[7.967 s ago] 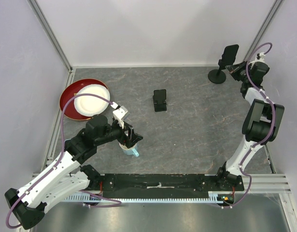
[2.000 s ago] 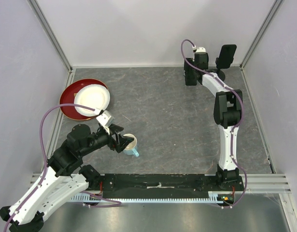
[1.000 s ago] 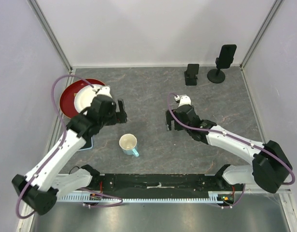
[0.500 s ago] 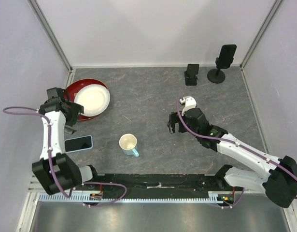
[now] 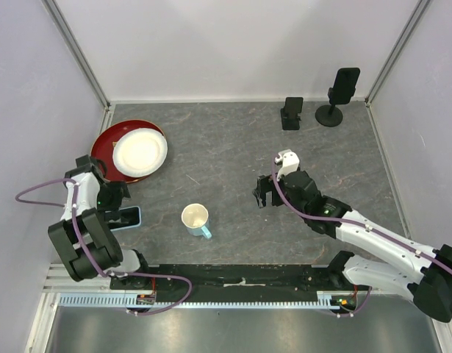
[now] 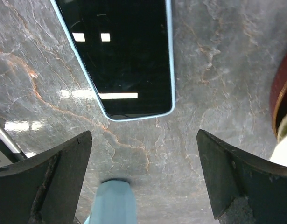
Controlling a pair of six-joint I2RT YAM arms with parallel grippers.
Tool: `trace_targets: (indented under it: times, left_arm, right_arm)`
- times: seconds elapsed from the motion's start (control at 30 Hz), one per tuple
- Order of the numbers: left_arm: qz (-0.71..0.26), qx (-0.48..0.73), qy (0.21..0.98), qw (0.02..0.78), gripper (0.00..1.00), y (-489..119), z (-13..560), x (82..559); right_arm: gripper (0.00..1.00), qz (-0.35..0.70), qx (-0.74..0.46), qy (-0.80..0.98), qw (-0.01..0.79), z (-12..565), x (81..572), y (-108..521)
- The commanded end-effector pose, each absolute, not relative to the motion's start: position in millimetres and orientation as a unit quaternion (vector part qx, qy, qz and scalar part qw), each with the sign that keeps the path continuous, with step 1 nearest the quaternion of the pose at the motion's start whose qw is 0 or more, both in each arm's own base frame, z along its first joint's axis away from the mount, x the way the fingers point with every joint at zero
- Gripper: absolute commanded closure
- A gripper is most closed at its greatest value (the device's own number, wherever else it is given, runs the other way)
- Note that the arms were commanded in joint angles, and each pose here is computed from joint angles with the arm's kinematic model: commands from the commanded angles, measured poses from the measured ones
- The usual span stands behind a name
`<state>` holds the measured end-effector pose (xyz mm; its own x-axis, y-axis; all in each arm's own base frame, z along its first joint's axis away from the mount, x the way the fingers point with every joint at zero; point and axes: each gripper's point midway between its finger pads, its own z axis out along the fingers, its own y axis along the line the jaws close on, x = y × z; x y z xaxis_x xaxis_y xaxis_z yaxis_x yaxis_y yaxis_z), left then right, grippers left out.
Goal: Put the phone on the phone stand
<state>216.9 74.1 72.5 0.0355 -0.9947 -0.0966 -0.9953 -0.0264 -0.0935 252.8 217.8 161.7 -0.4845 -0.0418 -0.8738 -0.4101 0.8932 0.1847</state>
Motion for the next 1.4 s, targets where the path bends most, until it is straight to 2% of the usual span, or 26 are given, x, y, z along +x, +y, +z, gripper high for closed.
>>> trace_targets:
  times: [0.0, 0.43, 1.37]
  left_arm:
    - [0.004, -0.766, 0.641, 0.049, 0.00, 76, 55, 223]
    - [0.023, -0.802, 0.597, 0.016, 0.03, 69, 33, 208]
    - [0.040, -0.808, 0.588, 0.009, 0.00, 75, 15, 206]
  right_arm:
    - [0.02, 0.174, -0.128, 0.826, 0.521, 174, 257, 213]
    - [0.02, 0.171, -0.138, 0.819, 0.530, 178, 251, 217]
    - [0.02, 0.174, -0.143, 0.820, 0.527, 175, 249, 220]
